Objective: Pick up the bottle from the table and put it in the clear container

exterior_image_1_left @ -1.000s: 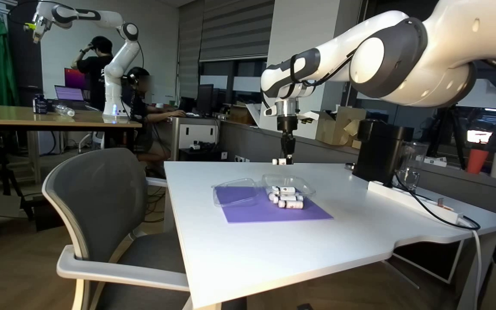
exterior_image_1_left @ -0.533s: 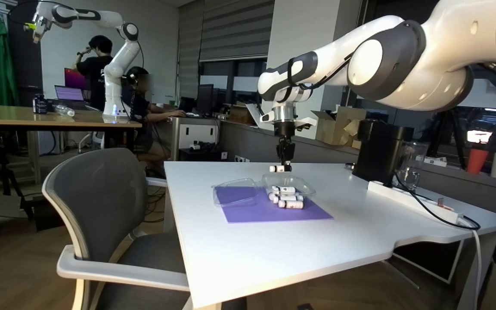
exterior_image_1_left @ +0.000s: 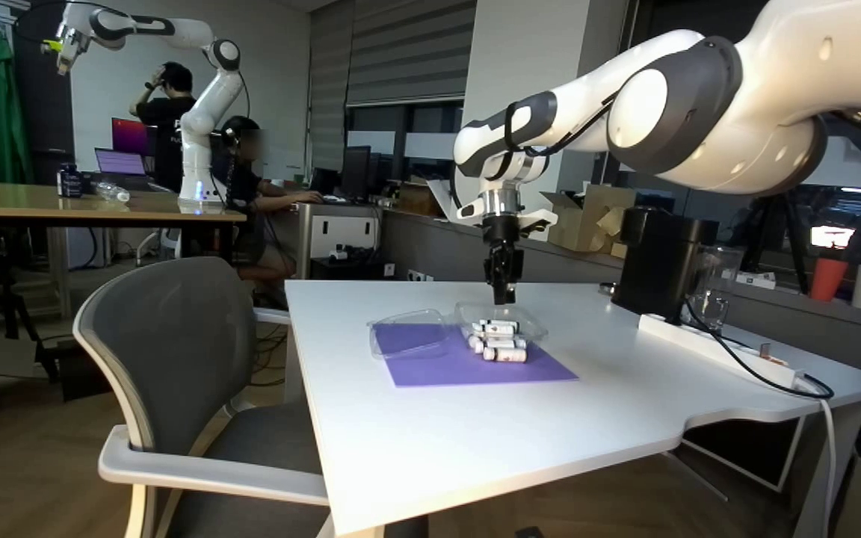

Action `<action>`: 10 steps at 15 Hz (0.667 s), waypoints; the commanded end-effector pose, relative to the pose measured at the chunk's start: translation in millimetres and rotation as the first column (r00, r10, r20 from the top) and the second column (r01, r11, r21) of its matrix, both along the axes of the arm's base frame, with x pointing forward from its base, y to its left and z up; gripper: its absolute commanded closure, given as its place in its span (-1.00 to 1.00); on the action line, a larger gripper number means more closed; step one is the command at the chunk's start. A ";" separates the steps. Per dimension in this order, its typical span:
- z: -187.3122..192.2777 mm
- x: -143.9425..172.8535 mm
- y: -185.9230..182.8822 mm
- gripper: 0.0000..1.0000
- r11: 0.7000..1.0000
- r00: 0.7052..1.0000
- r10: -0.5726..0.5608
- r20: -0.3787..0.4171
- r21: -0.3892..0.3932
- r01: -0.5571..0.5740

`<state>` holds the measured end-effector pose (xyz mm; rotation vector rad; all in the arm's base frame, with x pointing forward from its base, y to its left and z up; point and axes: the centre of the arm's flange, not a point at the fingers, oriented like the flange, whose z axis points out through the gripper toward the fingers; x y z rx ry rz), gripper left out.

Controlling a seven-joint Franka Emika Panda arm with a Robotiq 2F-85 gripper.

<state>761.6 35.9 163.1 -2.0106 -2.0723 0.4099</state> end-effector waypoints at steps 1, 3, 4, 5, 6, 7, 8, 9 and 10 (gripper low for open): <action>24.7 -12.9 -2.7 -0.59 0.999 0.999 0.022 0.036 0.043 -0.023; 44.3 -15.3 -5.5 -0.87 0.999 0.995 0.018 0.098 0.038 -0.022; 53.9 -15.2 -6.9 -0.96 0.999 0.992 0.013 0.125 0.036 -0.017; 62.2 -14.7 -8.5 -1.00 0.999 0.990 0.006 0.142 0.033 -0.010; 70.8 -15.8 -12.1 -1.00 0.999 0.990 -0.001 0.141 0.035 -0.004; 48.4 16.1 -3.5 -0.89 1.000 0.993 0.013 0.117 0.026 -0.016; 57.9 17.6 -5.6 -0.99 1.000 0.992 0.010 0.129 0.027 -0.013; 63.7 18.4 -7.3 -1.00 1.000 0.991 0.007 0.136 0.029 -0.011; 65.9 18.7 -8.6 -0.99 1.000 0.990 0.005 0.139 0.029 -0.009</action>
